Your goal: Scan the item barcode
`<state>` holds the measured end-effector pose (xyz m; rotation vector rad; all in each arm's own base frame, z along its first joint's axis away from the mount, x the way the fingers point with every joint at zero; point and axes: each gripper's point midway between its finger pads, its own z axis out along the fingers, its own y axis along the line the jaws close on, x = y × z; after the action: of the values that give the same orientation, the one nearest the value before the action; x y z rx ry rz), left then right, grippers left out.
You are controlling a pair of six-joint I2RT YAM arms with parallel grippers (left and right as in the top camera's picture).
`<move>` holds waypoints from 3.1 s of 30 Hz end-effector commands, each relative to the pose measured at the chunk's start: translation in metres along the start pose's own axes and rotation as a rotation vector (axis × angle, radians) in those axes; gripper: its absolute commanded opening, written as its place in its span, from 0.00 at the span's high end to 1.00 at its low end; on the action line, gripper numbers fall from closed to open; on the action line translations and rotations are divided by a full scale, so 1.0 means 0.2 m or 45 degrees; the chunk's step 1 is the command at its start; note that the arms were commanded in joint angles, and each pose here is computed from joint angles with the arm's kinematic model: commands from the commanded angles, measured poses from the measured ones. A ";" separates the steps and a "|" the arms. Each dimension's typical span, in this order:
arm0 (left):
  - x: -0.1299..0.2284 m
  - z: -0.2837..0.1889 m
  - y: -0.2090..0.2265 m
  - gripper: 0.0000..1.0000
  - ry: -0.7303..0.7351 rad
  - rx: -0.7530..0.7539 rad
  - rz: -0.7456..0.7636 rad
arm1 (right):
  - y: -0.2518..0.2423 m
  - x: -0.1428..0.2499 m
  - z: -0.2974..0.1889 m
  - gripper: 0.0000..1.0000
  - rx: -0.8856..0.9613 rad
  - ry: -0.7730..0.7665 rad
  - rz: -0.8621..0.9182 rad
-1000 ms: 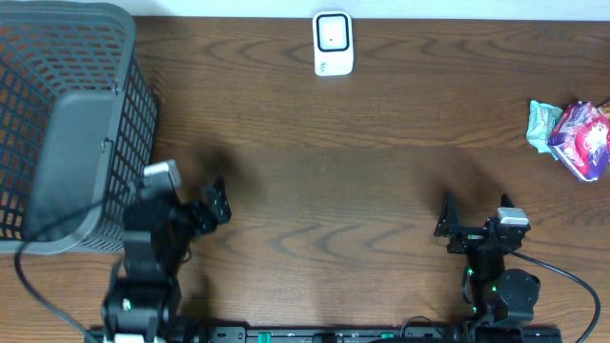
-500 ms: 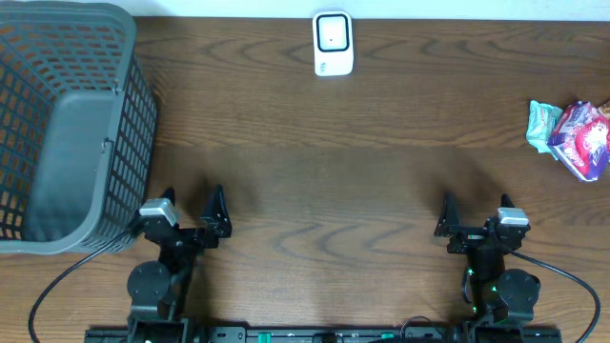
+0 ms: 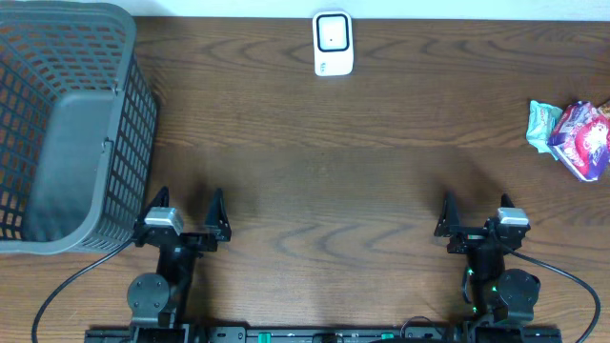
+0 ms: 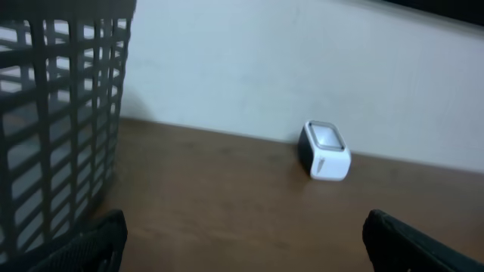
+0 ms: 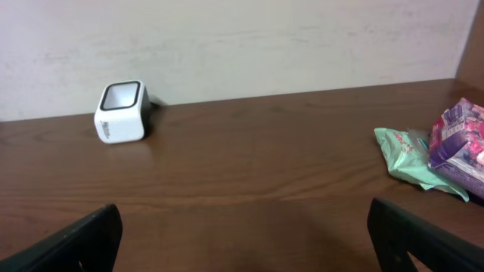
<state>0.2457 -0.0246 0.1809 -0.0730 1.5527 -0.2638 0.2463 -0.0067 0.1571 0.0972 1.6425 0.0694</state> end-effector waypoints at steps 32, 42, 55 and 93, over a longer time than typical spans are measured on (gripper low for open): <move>0.20 -0.03 0.14 0.01 0.205 -0.174 0.176 | -0.01 0.00 0.00 0.01 0.014 -0.002 -0.011; 0.20 -0.03 0.14 0.01 0.210 -0.169 0.237 | -0.01 0.00 0.00 0.01 0.014 -0.002 -0.011; 0.19 -0.03 0.14 0.01 0.207 -0.169 0.237 | -0.01 0.00 0.00 0.01 0.014 -0.002 -0.011; 0.20 -0.03 0.14 0.01 0.210 -0.169 0.237 | -0.01 0.00 0.00 0.01 0.014 -0.002 -0.011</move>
<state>0.2446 -0.0116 0.1524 0.0049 1.6777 -0.0627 0.2463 -0.0067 0.1571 0.0972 1.6425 0.0694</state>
